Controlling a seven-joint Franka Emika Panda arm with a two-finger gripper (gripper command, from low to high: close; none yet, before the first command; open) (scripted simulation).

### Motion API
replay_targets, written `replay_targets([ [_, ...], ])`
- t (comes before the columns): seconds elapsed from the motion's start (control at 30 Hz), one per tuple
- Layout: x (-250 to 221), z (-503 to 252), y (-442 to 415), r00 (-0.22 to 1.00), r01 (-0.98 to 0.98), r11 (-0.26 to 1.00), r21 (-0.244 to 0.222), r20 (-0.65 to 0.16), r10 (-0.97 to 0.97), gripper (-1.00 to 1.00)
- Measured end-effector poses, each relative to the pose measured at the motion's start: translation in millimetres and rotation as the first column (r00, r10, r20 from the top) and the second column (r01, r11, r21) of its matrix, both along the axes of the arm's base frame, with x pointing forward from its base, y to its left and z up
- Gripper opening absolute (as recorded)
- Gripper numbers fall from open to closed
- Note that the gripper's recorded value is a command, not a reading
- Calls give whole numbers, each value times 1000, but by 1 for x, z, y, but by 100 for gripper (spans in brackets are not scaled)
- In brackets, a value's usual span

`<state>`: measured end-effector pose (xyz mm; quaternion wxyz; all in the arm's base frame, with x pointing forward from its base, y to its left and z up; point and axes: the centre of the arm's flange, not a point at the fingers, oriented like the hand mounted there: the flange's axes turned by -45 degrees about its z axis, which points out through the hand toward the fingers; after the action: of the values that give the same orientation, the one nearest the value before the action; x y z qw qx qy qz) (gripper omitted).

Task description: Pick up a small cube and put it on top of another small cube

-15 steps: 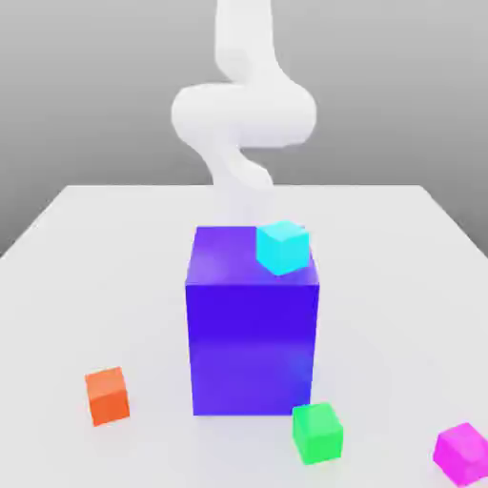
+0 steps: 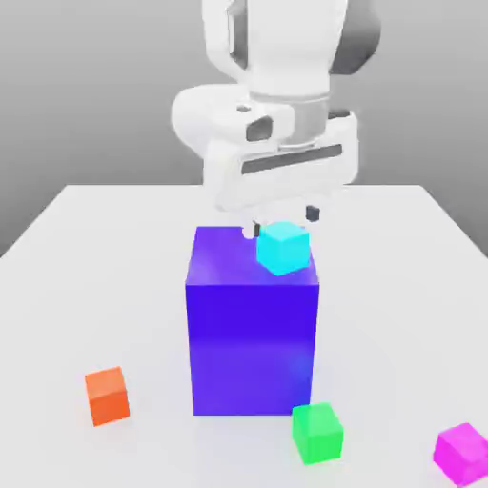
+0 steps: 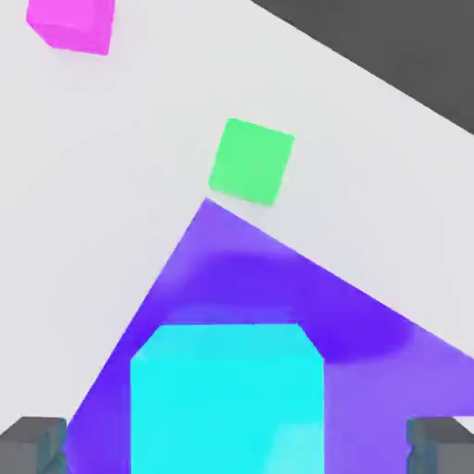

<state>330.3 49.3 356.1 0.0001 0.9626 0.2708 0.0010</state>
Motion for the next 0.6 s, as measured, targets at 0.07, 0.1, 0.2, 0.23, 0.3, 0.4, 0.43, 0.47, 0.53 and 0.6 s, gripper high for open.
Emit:
replay_targets([
  [0.07, 0, 0, 0, 1000, 0, 1000, 2, -1, 0, -100],
  [0.1, 0, 0, 0, 1000, 0, 1000, 4, -1, 0, -100],
  [0.2, -1, -2, 0, 1000, -1, 1000, 5, -3, 1, -100],
  [0.23, 0, 6, 0, 1000, -1, 1000, 5, -3, 1, -100],
  [0.3, 0, 29, 1, 1000, -1, 1000, 5, -4, 1, -100],
  [0.4, 3, 51, 12, 997, -73, 997, 2, -3, 73, -100],
  [0.43, 7, 48, 23, 990, -138, 990, 0, -3, 138, -100],
  [0.47, 11, 45, 35, 978, -208, 978, -3, -3, 208, -100],
  [0.53, 17, 35, 61, 937, -349, 937, -8, -3, 349, -100],
  [0.6, 22, 24, 88, 874, -486, 874, -13, -4, 486, -100],
])
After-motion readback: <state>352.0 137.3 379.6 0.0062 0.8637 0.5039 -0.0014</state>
